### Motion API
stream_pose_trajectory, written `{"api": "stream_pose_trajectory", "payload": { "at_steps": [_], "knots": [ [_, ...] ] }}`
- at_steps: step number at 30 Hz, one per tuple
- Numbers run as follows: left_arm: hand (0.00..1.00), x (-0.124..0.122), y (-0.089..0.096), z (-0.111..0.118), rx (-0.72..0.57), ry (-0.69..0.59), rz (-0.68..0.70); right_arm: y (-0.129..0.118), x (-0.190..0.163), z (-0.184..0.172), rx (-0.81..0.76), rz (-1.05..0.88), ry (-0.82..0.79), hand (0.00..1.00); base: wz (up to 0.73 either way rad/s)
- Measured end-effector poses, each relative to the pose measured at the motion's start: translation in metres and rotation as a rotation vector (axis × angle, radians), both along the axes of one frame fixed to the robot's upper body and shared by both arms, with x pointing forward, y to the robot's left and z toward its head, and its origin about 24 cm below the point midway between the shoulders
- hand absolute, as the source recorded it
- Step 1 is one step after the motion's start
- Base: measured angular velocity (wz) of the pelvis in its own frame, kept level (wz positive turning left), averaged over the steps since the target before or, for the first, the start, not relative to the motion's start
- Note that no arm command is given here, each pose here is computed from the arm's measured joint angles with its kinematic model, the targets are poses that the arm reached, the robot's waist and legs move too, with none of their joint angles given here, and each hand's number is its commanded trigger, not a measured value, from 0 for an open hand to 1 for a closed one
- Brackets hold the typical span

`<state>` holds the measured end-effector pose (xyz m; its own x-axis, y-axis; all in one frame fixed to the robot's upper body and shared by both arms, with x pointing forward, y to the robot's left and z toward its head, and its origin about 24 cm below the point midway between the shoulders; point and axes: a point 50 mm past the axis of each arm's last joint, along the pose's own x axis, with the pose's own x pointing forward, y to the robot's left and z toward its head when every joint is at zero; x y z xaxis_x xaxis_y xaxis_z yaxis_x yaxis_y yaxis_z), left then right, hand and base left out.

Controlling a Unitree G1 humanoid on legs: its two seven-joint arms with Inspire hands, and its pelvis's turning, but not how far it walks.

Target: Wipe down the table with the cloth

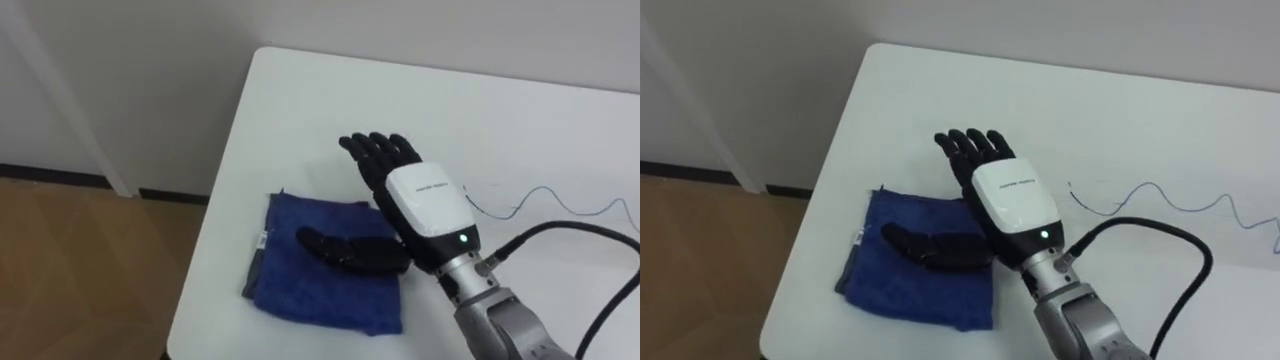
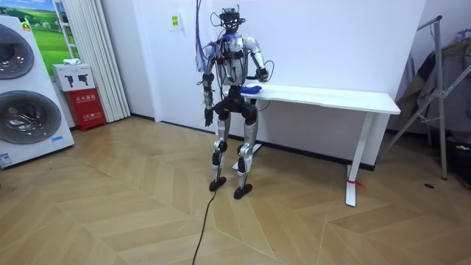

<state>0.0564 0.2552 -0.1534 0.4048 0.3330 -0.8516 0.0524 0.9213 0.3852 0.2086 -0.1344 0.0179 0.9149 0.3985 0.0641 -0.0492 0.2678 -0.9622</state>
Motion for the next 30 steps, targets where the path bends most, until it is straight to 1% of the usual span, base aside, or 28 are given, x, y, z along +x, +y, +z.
{"api": "stream_pose_trajectory", "payload": {
  "at_steps": [2, 4, 5, 7, 8, 9, 10, 13, 15, 19, 24, 30],
  "knots": [
    [0.00, 0.000, -0.001, 0.000, -0.002, -0.007, -0.010, 0.001, -0.002, -0.002, -0.004, 0.011, 0.010, 0.00, -0.09],
    [0.00, -0.004, -0.001, -0.001, -0.002, 0.006, -0.011, 0.003, -0.005, -0.011, -0.007, 0.024, 0.042, 0.00, 0.02],
    [0.00, -0.003, -0.001, -0.001, 0.000, 0.008, -0.024, 0.004, -0.009, -0.020, -0.001, 0.012, 0.084, 0.00, 0.50],
    [0.00, 0.013, -0.011, -0.001, -0.020, -0.024, -0.080, -0.006, -0.011, -0.025, -0.021, -0.024, 0.106, 0.00, 0.65],
    [0.00, 0.015, -0.011, -0.001, -0.017, -0.024, -0.095, -0.008, -0.013, -0.031, -0.058, -0.035, 0.131, 0.00, 0.10],
    [0.00, 0.014, -0.011, -0.001, -0.011, -0.016, -0.105, -0.004, -0.013, -0.031, -0.112, -0.002, 0.111, 0.00, -0.21],
    [0.00, 0.011, -0.011, -0.002, -0.009, -0.003, -0.108, -0.003, -0.013, -0.031, -0.132, 0.014, 0.102, 0.00, -0.34],
    [0.00, -0.005, -0.004, -0.004, 0.005, 0.055, -0.091, 0.003, -0.014, -0.027, -0.144, 0.072, 0.062, 0.00, -0.30],
    [0.00, -0.012, -0.007, -0.006, -0.004, 0.073, -0.083, 0.000, -0.019, -0.034, -0.159, 0.069, 0.076, 0.00, 0.17],
    [0.00, 0.012, -0.010, -0.003, -0.021, -0.011, -0.079, 0.002, -0.017, -0.028, -0.140, 0.078, 0.023, 0.00, 0.04],
    [0.00, 0.014, -0.018, -0.006, -0.055, -0.007, -0.079, 0.003, -0.018, -0.025, -0.113, 0.083, -0.019, 0.00, 0.01],
    [0.00, 0.005, -0.016, -0.007, -0.056, 0.022, -0.066, 0.008, -0.025, -0.026, -0.078, 0.130, -0.033, 0.00, 0.03]
  ]
}}
